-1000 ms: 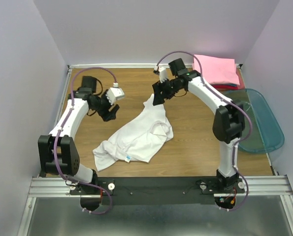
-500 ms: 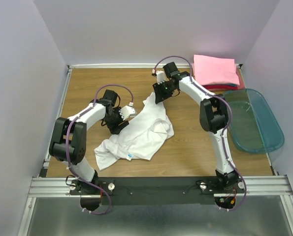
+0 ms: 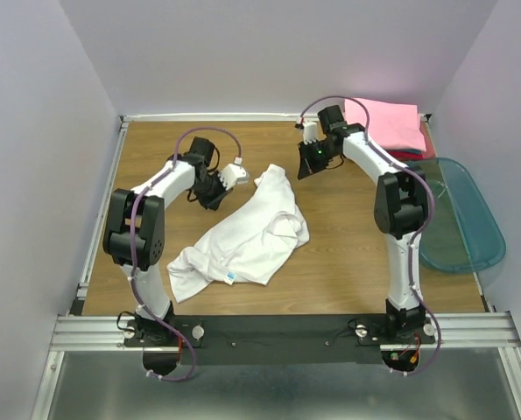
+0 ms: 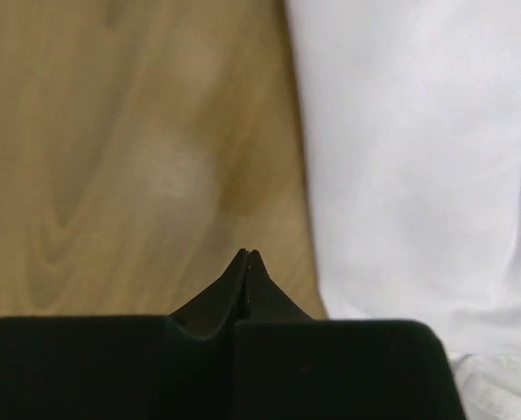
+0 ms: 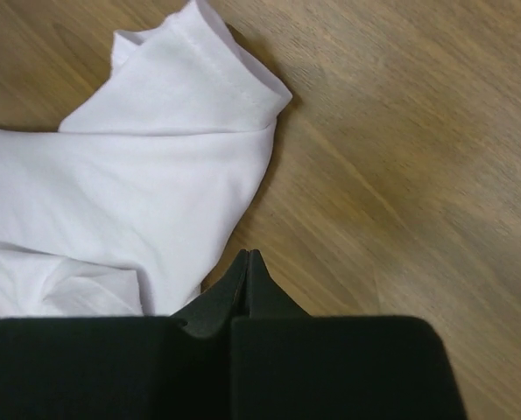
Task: Fold and stack the t-shirts
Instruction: Flatten the tshirt out
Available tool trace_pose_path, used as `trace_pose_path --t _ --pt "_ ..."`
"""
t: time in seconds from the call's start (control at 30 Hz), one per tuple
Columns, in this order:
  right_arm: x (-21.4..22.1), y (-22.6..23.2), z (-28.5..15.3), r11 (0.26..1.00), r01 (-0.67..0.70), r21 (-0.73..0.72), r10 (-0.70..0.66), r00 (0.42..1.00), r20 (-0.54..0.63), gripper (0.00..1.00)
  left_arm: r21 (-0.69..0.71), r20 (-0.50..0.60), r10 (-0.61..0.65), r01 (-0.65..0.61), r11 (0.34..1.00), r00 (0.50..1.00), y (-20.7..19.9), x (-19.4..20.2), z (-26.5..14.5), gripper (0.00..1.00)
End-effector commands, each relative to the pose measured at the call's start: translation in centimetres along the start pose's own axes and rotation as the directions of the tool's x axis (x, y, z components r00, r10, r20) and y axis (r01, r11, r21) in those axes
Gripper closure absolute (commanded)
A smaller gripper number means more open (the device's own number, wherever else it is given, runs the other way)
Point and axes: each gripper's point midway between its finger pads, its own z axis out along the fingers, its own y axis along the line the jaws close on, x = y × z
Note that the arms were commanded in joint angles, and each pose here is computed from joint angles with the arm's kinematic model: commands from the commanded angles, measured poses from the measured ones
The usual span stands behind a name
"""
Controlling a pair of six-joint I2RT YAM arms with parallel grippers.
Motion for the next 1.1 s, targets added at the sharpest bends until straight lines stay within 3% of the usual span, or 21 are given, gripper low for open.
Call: trace_pose_path --t 0.0,0.03,0.07,0.1,0.13,0.17,0.2,0.23,0.27,0.77,0.87,0.93,0.97,1.0,1.03,1.07 --pt "-1.9 0.8 -3.3 0.999 0.050 -0.021 -0.048 0.996 0.078 0.99 -0.068 0.085 0.017 -0.012 0.998 0.996 3.9 -4.1 -2.8 1.00" --pt "-2.2 0.9 -3.3 0.999 0.049 -0.023 -0.046 0.995 0.083 0.99 -0.050 0.069 0.022 -0.018 0.999 0.997 3.7 -4.1 -3.2 1.00" --pt "-2.5 0.7 -3.4 0.999 0.046 -0.019 -0.044 0.995 0.086 0.92 -0.023 0.061 0.028 -0.027 0.999 0.998 3.5 -4.2 -3.0 1.00" --pt "-2.9 0.9 -3.3 0.998 0.050 -0.034 -0.046 0.994 0.095 0.68 0.030 0.068 0.033 -0.035 0.999 0.997 2.3 -4.8 -3.1 0.83" --pt "-2.9 1.2 -2.8 0.997 0.048 -0.062 -0.042 0.995 0.093 0.56 0.064 0.069 0.037 -0.041 0.997 0.997 1.8 -4.7 -2.7 0.74" --pt "-3.4 1.5 -3.1 0.996 0.052 -0.075 -0.044 0.993 0.108 0.47 0.087 0.071 0.032 -0.039 0.995 0.997 1.2 -4.6 -2.5 0.66" --pt "-3.9 1.4 -2.5 0.995 0.038 -0.088 -0.029 0.993 0.111 0.35 0.121 0.063 0.026 -0.033 0.992 0.998 0.2 -3.9 -1.7 0.51" --pt "-4.1 1.4 -2.2 0.995 0.034 -0.097 -0.022 0.993 0.114 0.30 0.126 0.059 0.026 -0.033 0.991 0.998 -0.3 -3.5 -1.6 0.49" --pt "-4.4 1.5 -1.9 0.993 0.025 -0.112 -0.012 0.993 0.118 0.29 0.149 0.033 0.014 -0.019 0.989 0.999 -1.3 -2.2 -0.9 0.39" --pt "-5.7 2.3 6.7 0.990 0.117 -0.077 -0.110 0.990 0.087 0.17 0.147 -0.134 0.010 0.010 0.989 0.991 -5.8 5.9 0.6 0.35" --pt "-5.5 2.6 7.6 0.988 0.131 -0.084 -0.124 0.989 0.081 0.17 0.147 -0.147 0.007 0.015 0.989 0.989 -6.1 6.3 0.9 0.37" --pt "-5.1 2.7 8.4 0.987 0.136 -0.091 -0.129 0.989 0.073 0.23 0.152 -0.147 0.006 0.017 0.988 0.989 -6.2 6.3 1.1 0.49" --pt "-5.1 2.7 8.5 0.987 0.136 -0.089 -0.130 0.989 0.074 0.33 0.152 -0.150 0.004 0.019 0.988 0.989 -6.2 6.4 1.2 0.56" --pt "-5.0 2.3 8.6 0.988 0.135 -0.071 -0.130 0.989 0.069 0.46 0.143 -0.144 -0.004 0.025 0.989 0.990 -5.8 6.0 1.2 0.73" --pt "-4.9 2.1 8.4 0.988 0.139 -0.068 -0.134 0.989 0.068 0.66 0.139 -0.138 -0.004 0.023 0.990 0.990 -5.5 5.7 1.2 0.84" --pt "-5.1 1.9 7.8 0.988 0.143 -0.062 -0.138 0.988 0.074 0.76 0.124 -0.132 -0.005 0.021 0.992 0.991 -5.1 5.4 1.1 0.94"
